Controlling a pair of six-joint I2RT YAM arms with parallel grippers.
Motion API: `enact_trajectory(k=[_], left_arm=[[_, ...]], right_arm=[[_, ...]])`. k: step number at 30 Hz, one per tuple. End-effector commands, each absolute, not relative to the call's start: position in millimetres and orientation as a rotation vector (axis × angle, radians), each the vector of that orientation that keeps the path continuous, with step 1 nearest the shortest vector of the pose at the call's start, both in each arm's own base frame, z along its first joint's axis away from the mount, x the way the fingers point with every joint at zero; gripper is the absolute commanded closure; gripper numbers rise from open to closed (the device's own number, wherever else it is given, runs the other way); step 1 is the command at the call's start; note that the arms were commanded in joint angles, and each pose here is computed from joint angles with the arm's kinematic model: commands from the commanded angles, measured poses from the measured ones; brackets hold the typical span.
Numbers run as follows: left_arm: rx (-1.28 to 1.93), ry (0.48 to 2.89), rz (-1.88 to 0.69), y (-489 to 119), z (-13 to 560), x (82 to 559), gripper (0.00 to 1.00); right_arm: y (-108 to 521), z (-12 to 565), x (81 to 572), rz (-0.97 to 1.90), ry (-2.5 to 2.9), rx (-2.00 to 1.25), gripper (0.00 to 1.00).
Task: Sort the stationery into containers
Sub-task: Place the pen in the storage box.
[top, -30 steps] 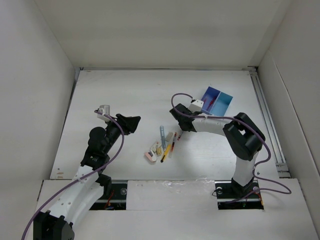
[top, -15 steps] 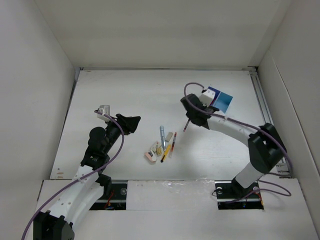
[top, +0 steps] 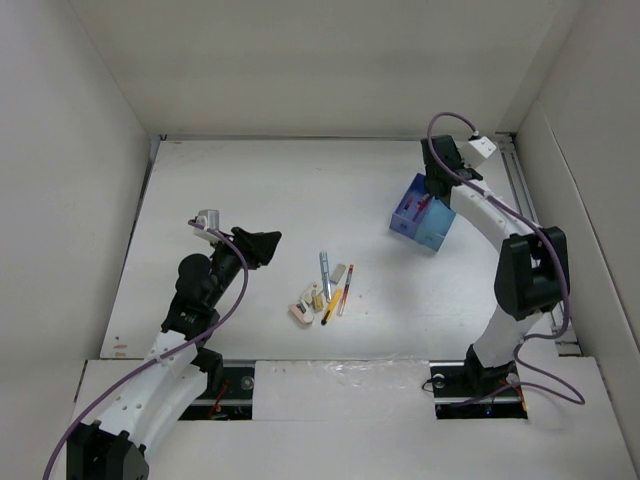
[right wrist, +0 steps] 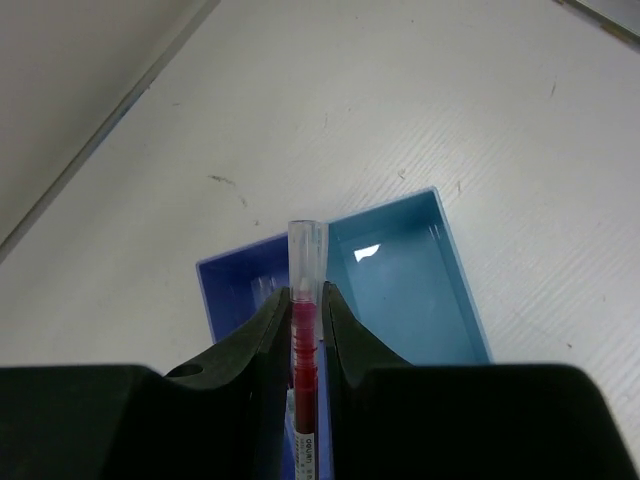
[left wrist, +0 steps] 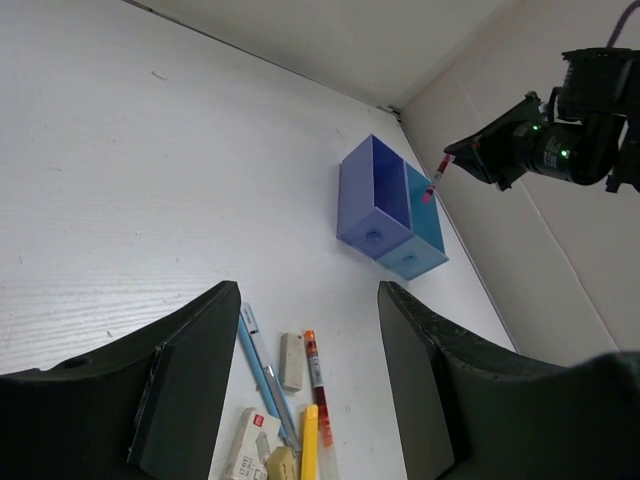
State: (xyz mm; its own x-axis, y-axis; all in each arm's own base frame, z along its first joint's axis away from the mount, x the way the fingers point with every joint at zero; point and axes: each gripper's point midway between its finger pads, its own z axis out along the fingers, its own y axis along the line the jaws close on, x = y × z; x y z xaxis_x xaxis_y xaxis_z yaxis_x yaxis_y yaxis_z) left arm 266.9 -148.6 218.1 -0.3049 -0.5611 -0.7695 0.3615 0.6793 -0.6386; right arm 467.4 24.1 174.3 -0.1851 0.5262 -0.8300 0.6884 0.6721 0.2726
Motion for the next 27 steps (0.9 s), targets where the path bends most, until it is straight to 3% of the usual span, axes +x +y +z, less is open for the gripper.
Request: enact_trajectory(k=[1, 27], left_arm=[[-0.133, 1.562, -0.953, -152, 243, 266, 0.46], [-0.145, 1.576, -0.929, -149, 238, 268, 0.46]], right_arm=[[20, 188, 489, -0.211, 1.813, 0.95, 1.0], [43, 147, 517, -0.302, 1.858, 0.901, 0.99]])
